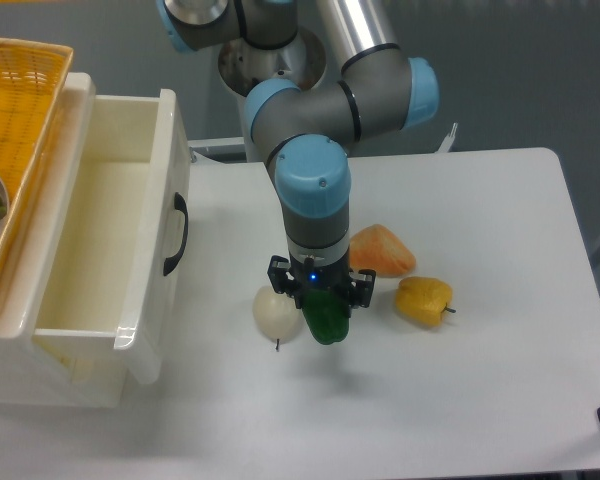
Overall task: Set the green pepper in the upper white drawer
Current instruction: 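Close the gripper on the green pepper and lift it off the table, then carry the held green pepper up and over the open white drawer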
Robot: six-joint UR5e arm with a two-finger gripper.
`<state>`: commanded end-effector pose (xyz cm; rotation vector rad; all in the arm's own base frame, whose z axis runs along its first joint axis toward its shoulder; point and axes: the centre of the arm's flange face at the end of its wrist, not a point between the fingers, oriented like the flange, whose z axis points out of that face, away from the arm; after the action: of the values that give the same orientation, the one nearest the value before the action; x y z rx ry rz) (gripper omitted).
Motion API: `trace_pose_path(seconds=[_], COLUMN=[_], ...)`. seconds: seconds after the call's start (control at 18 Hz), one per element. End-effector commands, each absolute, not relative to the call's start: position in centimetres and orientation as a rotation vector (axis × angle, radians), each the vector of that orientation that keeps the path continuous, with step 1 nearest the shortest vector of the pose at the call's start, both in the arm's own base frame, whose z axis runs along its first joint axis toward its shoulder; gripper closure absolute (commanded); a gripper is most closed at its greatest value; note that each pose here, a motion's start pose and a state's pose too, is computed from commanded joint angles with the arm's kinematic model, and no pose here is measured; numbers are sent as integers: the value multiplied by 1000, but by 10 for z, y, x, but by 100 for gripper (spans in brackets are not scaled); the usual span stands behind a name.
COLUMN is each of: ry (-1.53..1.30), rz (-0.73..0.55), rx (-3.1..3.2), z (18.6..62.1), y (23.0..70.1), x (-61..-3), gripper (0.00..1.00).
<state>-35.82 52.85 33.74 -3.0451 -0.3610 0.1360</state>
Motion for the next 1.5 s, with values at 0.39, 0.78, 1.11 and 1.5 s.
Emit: trace_pose_path(seconds=[0.39, 0.78, 1.11, 1.5], ry=[-384, -418, -437, -561], rz=[162, 166, 100, 75], rx=[-3029, -3018, -3039, -2946], z=[349, 375, 394, 429], y=[530, 521, 518, 516], x=[-365, -354, -328, -305], gripper=[51, 51, 51, 51])
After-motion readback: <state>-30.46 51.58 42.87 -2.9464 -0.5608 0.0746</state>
